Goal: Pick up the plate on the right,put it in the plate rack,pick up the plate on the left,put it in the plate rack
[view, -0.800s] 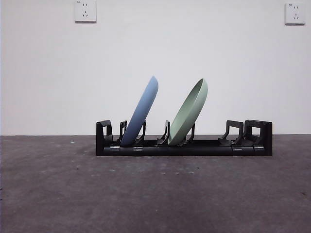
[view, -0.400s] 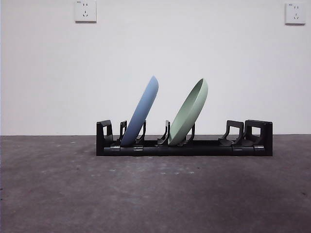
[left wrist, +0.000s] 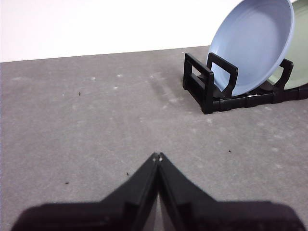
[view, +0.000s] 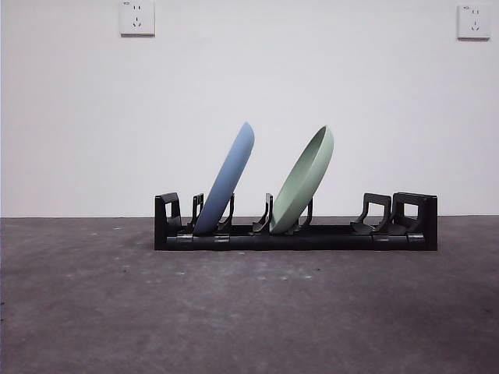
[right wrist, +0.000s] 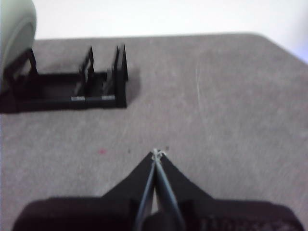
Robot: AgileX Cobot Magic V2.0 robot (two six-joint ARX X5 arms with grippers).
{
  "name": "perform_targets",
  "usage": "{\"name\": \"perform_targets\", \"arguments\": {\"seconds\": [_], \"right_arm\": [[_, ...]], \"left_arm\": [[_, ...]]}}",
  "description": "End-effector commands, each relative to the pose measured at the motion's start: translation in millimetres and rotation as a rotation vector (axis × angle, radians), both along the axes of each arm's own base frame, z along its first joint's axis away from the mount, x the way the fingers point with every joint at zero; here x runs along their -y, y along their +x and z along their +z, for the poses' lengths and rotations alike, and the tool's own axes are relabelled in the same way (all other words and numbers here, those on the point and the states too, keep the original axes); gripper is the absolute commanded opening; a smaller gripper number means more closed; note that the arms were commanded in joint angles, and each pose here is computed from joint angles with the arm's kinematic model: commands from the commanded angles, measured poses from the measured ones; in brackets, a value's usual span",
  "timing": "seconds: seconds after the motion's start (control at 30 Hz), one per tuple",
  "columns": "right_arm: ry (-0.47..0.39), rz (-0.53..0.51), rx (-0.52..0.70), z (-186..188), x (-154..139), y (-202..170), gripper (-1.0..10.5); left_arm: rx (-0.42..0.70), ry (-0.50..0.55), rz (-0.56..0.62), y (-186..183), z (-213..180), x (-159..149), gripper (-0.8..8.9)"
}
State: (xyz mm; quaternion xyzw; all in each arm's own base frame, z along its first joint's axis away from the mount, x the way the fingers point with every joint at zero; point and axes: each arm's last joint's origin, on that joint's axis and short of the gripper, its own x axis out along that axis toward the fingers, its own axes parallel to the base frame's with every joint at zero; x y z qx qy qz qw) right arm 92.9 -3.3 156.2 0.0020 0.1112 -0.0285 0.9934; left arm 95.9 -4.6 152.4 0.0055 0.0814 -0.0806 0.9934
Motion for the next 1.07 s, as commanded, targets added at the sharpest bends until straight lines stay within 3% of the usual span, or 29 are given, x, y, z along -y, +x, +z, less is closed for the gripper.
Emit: {"name": "perform_targets", "arguments": {"seconds": [0.03,1.07], "right_arm": [[0.035,-0.011,0.038,-3.6,0.2,1.8,0.0],[0.039,-0.012,0.033,-5.3,0.2,2.1,0.0]], "left_arm": [[-0.003,-0.009,0.005,0.6,-2.5,-0.3,-0.03],[-0.01,-0.009,0.005,0.8,-2.9,-0.3,-0.04]]}}
